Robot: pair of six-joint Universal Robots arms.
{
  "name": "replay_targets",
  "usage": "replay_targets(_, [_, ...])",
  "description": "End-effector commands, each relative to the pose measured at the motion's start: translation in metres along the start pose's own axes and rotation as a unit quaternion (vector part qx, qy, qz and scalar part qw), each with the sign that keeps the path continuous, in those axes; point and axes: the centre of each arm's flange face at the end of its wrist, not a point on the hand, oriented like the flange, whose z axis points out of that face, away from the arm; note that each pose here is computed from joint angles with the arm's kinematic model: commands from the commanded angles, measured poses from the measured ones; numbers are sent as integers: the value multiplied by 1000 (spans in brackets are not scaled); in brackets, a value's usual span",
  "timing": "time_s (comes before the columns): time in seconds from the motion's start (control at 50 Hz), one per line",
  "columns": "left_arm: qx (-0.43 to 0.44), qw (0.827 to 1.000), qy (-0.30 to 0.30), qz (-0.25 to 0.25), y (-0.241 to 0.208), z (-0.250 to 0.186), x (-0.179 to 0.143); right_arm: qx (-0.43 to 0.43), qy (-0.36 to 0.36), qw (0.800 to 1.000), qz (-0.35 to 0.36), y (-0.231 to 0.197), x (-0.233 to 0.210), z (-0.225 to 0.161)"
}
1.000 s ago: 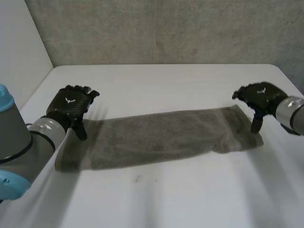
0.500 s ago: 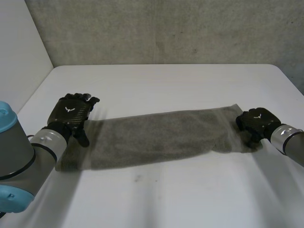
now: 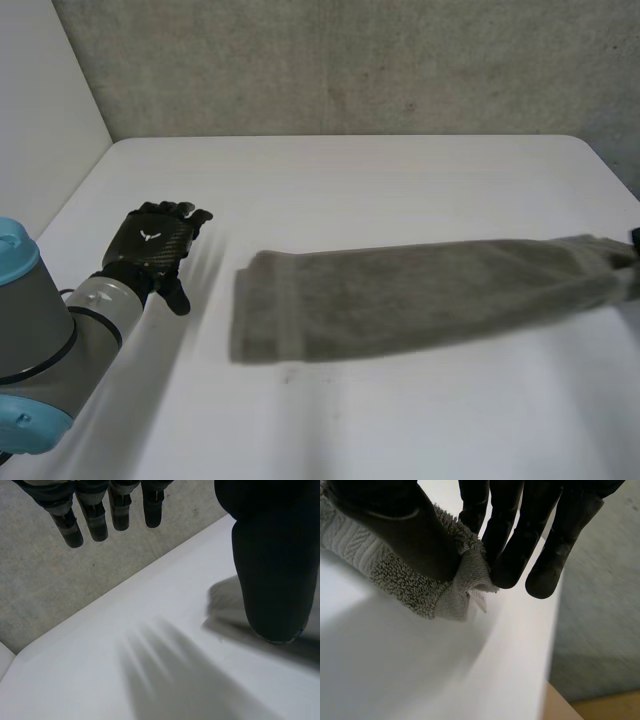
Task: Fold the towel.
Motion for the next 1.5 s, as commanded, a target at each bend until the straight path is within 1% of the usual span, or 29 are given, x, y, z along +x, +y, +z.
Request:
replay_targets(0.02, [-1,1000,-1,0,1,0,-1,-27,18,999,-42,-4,43,-5])
replay_targets(0.08, [0,1000,-1,0,0,0,-1,-23,23,999,-38,-10,50,-6])
replay_targets(0.12, [1,1000,-2,0,0,0,-1,2,18,999,-32,-37,42,-7])
replay_targets(0.14, [1,1000,-2,0,0,0,-1,3,18,999,-32,-37,42,-8])
replay_targets(0.18, [0,1000,-2,0,0,0,-1,59,-9,997,-52,-87,5,-12])
replay_targets(0.24, [0,1000,-2,0,0,0,-1,81,-20,995,-63,-109,-15,-16])
replay_targets(0.28, [-1,1000,-4,-1,1,1,-3,115,-40,989,-84,-146,-56,-28])
replay_targets(0.3, [-1,1000,-4,-1,1,1,-3,115,-40,989,-84,-146,-57,-28])
replay_targets(0.34, [-1,1000,-6,-1,0,1,-4,165,-80,977,-112,-183,-114,-51])
replay_targets(0.36, [-1,1000,-6,-1,0,1,-4,165,-80,977,-112,-183,-114,-51])
replay_targets(0.4, [-1,1000,-7,-1,0,1,-5,213,-132,959,-136,-206,-174,-79])
replay_targets(0.42, [-1,1000,-7,-1,0,1,-5,213,-132,958,-136,-206,-174,-79])
replay_targets(0.44, [-1,1000,-8,-1,1,2,-5,230,-162,948,-146,-209,-204,-92])
replay_targets(0.46, [-1,1000,-8,-1,1,2,-5,231,-162,948,-146,-209,-204,-92])
replay_targets(0.5, [-1,1000,-8,-1,0,1,-5,260,-221,925,-168,-209,-263,-122])
replay_targets(0.52, [-1,1000,-8,-1,0,1,-5,260,-221,925,-168,-209,-263,-122])
replay_targets(0.56, [-1,1000,-8,-1,1,2,-5,268,-276,904,-188,-195,-310,-148])
replay_targets(0.62, [-2,1000,-8,-2,1,1,-5,269,-298,894,-197,-187,-328,-158])
replay_targets(0.66, [-2,1000,-9,-2,1,1,-6,267,-328,880,-215,-170,-354,-173])
replay_targets(0.72, [-2,1000,-9,-2,1,1,-6,257,-342,875,-226,-158,-364,-177])
replay_targets(0.8, [-1,1000,-9,-2,1,2,-6,252,-340,877,-228,-156,-362,-176])
replay_targets(0.92, [9,1000,-3,1,-4,2,-2,254,-308,894,-205,-169,-332,-176])
replay_targets(0.96, [18,1000,-1,3,-10,2,0,239,-277,914,-175,-170,-302,-161])
replay_targets(1.04, [29,1000,7,6,-17,-1,6,231,-254,930,-131,-170,-278,-154])
replay_targets(1.08, [39,999,20,9,-23,-3,16,215,-229,946,-83,-168,-249,-148])
replay_targets(1.1, [39,999,20,9,-23,-4,16,215,-228,946,-82,-168,-249,-148])
replay_targets(1.18, [50,998,40,13,-29,-8,30,168,-202,964,-31,-144,-210,-132])
replay_targets(1.34, [59,996,69,19,-33,-18,51,94,-234,968,7,-88,-195,-120])
replay_targets(1.5, [54,996,74,19,-29,-19,54,79,-204,976,-3,-58,-183,-101])
